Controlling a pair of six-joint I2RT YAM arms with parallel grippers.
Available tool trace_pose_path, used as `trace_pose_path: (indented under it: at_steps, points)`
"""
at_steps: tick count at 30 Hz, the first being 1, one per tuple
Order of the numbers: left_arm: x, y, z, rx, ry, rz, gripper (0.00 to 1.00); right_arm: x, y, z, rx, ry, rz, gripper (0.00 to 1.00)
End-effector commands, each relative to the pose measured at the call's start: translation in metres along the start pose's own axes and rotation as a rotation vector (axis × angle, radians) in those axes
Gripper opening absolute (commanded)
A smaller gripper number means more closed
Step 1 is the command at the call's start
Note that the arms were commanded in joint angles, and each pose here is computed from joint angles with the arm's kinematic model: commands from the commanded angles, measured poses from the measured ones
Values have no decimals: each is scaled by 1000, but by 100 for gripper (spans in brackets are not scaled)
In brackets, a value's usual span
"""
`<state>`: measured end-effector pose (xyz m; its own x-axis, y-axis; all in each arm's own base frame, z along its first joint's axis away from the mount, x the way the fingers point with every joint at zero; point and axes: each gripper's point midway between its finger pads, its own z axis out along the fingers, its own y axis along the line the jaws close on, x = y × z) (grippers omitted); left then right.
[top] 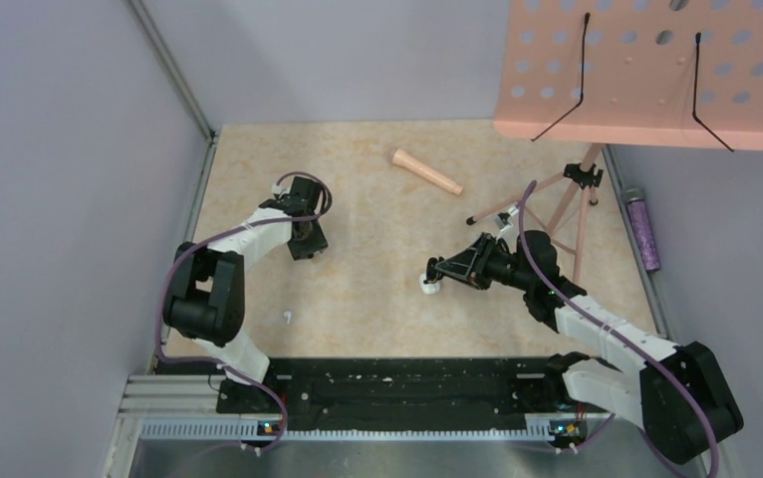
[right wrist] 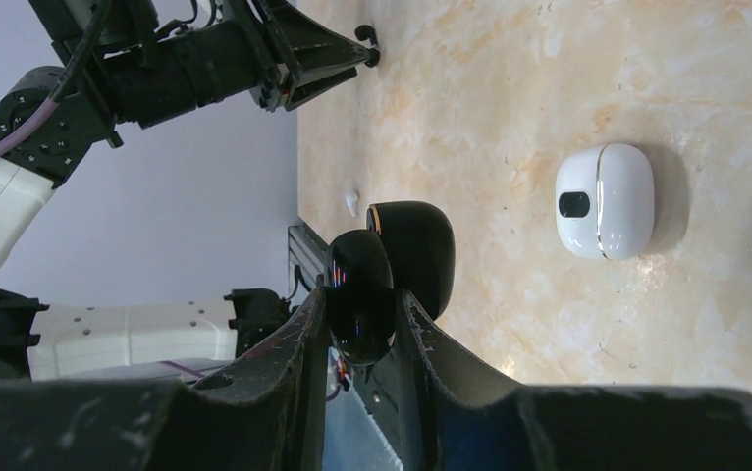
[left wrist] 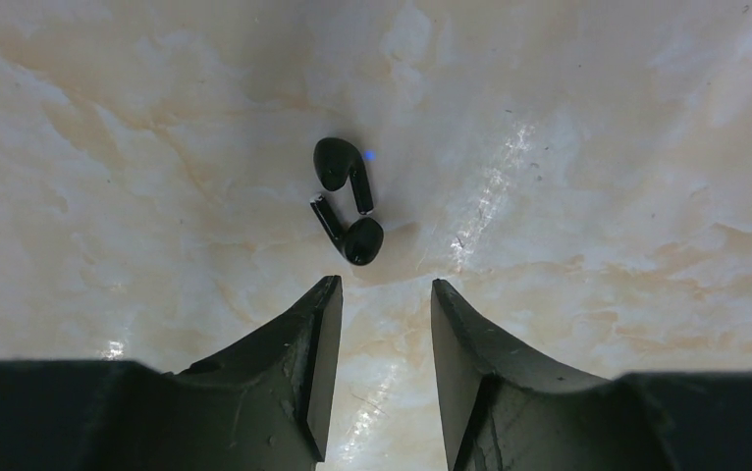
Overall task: Insert the wireless bluetooth earbuds into the charging case
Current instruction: Pick up the right earbud from the center of the board.
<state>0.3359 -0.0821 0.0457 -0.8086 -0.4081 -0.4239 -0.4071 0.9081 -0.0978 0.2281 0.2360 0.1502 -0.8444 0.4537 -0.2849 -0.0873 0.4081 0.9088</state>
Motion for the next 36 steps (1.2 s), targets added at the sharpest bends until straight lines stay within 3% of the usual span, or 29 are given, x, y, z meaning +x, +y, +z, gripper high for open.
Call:
trace_pose_path:
  at_steps: [1, 9, 17, 25, 32, 36]
  points:
    - [-23, -10, 4, 11, -62, 23, 44, -15, 26, -3, -64, -43, -54, 0]
    - [-13, -22, 14, 66, 0, 54, 49, -13, 24, -4, -62, -43, -50, 0]
    - [4, -37, 7, 178, 60, 49, 47, -14, 26, -5, -64, -44, -61, 0]
    - [16, -64, -11, 346, 135, 83, 49, -17, 24, -4, 1, 0, -171, 0]
    - [2, -64, -40, 370, 61, 122, 52, -12, 27, -9, 41, 88, -287, 0]
    - [-10, -49, -45, 299, -9, 155, 61, 0, 39, -11, -35, 190, -368, 0]
